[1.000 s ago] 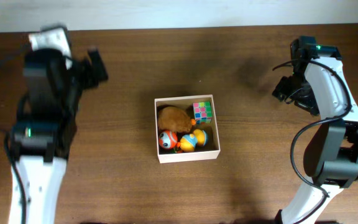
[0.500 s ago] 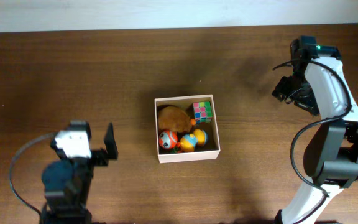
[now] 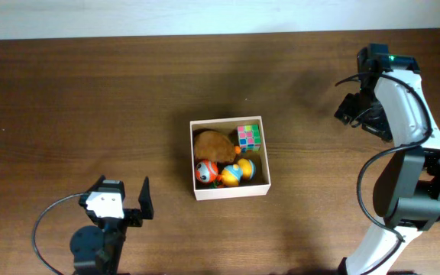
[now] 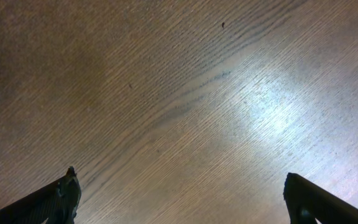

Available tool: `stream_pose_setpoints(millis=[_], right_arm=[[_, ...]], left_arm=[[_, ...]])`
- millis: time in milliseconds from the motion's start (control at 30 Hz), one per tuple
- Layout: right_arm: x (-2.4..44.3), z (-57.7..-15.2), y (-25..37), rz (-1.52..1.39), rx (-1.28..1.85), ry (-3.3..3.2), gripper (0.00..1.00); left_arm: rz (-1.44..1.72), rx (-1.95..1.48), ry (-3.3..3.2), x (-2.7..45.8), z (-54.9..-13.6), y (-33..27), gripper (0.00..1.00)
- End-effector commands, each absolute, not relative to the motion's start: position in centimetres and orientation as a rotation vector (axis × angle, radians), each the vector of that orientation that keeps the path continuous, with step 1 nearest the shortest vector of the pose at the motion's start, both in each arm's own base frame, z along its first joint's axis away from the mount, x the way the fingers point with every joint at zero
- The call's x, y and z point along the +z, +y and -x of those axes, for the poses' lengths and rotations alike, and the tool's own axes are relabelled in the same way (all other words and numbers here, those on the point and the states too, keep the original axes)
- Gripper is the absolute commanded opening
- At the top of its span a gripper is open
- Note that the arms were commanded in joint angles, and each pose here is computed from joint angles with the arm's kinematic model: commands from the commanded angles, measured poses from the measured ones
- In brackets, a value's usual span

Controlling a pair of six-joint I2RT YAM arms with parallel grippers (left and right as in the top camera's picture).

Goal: Pack container

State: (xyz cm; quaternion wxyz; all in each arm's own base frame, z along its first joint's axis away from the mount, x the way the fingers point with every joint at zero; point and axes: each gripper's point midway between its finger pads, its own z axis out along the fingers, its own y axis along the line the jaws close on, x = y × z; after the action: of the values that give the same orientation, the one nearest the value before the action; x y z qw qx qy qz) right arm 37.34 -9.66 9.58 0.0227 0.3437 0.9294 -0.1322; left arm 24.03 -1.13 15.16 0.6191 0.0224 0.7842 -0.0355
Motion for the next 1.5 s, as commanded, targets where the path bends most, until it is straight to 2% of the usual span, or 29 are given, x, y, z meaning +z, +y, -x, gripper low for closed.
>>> stream_pose_setpoints(millis=[0,1467], right_arm=[[9.76,-37.31,-9.87,-1.082,-0.414,2.865,0.99],[9.79,-37.32,-9.84,-1.080,-0.414,2.864,0.99]], left_arm=[[-0.073,-0.083,1.800,14.35,-23.81,-1.30,0.99],[-0.094,-0.079,1.782,14.46,-23.38,-1.49,0.99]])
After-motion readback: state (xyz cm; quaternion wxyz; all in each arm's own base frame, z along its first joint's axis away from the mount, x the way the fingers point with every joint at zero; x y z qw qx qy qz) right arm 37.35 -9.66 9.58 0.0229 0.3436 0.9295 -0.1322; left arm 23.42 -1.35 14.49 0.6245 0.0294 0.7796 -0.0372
